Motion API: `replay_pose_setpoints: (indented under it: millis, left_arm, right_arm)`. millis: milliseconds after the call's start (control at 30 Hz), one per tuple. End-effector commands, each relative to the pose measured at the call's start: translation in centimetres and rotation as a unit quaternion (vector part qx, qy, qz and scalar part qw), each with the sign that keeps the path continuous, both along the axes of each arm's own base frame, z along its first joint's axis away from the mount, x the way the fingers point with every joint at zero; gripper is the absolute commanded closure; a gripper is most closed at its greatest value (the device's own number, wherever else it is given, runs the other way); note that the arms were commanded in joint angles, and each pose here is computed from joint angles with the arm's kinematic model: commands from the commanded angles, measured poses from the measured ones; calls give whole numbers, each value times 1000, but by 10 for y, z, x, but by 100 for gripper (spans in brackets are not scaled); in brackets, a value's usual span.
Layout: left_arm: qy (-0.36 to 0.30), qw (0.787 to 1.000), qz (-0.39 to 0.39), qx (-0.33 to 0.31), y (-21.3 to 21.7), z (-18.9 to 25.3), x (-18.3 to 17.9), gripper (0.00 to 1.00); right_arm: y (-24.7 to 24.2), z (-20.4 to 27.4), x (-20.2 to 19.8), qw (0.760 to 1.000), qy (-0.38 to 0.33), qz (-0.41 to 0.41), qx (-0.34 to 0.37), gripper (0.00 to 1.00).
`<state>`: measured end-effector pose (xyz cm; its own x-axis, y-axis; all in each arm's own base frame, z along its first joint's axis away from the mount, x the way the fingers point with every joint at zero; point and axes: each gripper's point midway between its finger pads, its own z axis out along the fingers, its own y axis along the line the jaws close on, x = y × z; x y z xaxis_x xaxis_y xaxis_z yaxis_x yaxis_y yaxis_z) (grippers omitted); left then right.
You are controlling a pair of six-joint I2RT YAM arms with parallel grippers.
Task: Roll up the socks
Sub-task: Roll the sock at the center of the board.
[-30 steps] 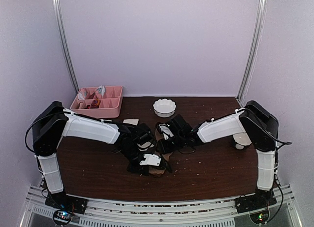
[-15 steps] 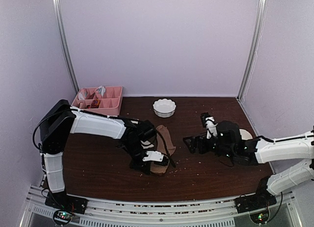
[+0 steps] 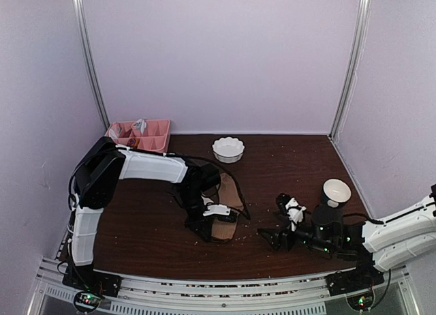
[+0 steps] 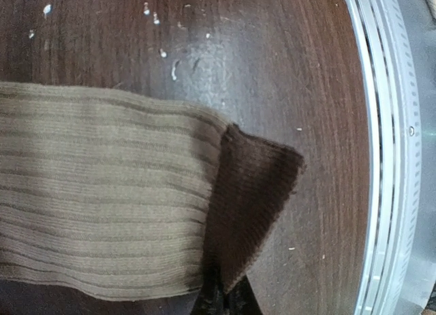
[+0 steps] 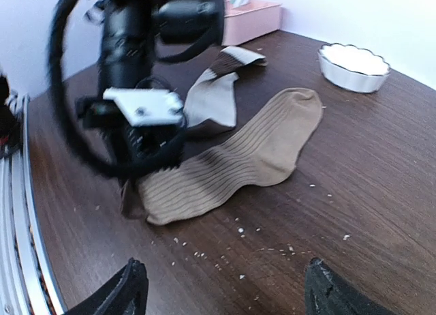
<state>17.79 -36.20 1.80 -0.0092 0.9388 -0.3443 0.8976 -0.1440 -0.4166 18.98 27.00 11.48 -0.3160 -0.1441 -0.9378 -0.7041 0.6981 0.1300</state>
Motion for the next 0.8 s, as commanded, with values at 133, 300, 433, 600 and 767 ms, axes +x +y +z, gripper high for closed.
replay_pose_setpoints:
  millis: [133,300,433,600,767]
  left_arm:
    - [52,998,10,16,0,2,-7,100]
    - [67,998,5,17,0,0,-9,100]
    - [65,998,3,23,2,-2,-8,100]
    - [61,998,3,27,4,-4,-6,100]
    - [59,998,5,24,4,-2,-3,100]
  right_arm:
    - [77,-25,-46,973,-86,175,-120,29]
    - [118,-39,-49,961,-113,206,-147,35]
    - [135,-42,-44,958,-126,206,-154,39]
    - [144,-49,-39,951,-138,211,-178,46]
    - [145,-59,-35,949,-132,211,-195,58]
